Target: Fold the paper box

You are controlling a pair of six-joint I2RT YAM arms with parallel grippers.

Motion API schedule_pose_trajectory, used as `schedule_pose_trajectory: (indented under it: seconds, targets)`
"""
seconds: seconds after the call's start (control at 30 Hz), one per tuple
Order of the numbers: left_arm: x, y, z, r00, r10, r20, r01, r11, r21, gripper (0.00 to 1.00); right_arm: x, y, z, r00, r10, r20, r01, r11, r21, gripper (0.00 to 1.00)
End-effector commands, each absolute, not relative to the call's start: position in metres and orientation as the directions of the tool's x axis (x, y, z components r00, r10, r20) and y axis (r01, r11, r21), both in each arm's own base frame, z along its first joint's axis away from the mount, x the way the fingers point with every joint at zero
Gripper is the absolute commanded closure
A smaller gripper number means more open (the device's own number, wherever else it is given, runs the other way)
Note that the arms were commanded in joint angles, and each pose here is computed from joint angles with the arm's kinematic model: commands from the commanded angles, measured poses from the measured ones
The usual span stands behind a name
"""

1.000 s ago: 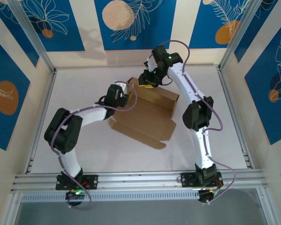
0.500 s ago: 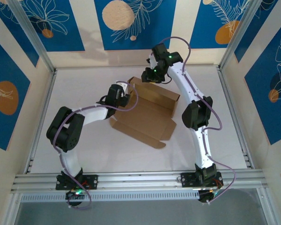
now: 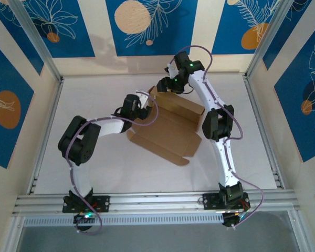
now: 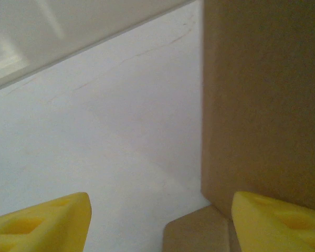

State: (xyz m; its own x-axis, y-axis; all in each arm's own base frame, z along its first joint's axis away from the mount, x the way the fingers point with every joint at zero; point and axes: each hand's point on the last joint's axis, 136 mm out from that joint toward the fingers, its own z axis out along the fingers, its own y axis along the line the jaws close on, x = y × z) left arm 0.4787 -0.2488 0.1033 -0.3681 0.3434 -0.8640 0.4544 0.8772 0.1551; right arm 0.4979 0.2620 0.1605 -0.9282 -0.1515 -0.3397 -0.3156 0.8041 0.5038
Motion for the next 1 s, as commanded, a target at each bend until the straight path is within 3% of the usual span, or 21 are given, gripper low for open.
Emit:
schedule_pose_trajectory:
  seconds: [0.0,0.13,0.4,0.67,0.97]
  targets:
    - [0.49,-0.272,0.126,-0.264,0.341,-0.902,0.514,0.841,0.168,0.28,0.473,0.283,0.155,-0.941,-0.212,-0.262,-0.336,0.672,0.66,0.31]
    - [0.496,-0.273,0.132,-0.239,0.35,-0.906,0.529,0.829,0.18,0.27,0.459,0.291,0.16,-0.941,-0.24,-0.24,-0.337,0.578,0.743,0.32]
    - [0.503,-0.256,0.138,-0.217,0.378,-0.9,0.511,0.829,0.225,0.28,0.447,0.292,0.178,-0.939,-0.248,-0.24,-0.338,0.521,0.784,0.37]
    - [0.52,-0.246,0.155,-0.177,0.38,-0.908,0.489,0.834,0.254,0.14,0.437,0.295,0.199,-0.951,-0.232,-0.206,-0.288,0.415,0.863,0.37]
    - [0.522,-0.268,0.178,-0.162,0.296,-0.942,0.56,0.813,0.159,0.2,0.429,0.313,0.173,-0.958,-0.261,-0.123,-0.228,0.426,0.876,0.34]
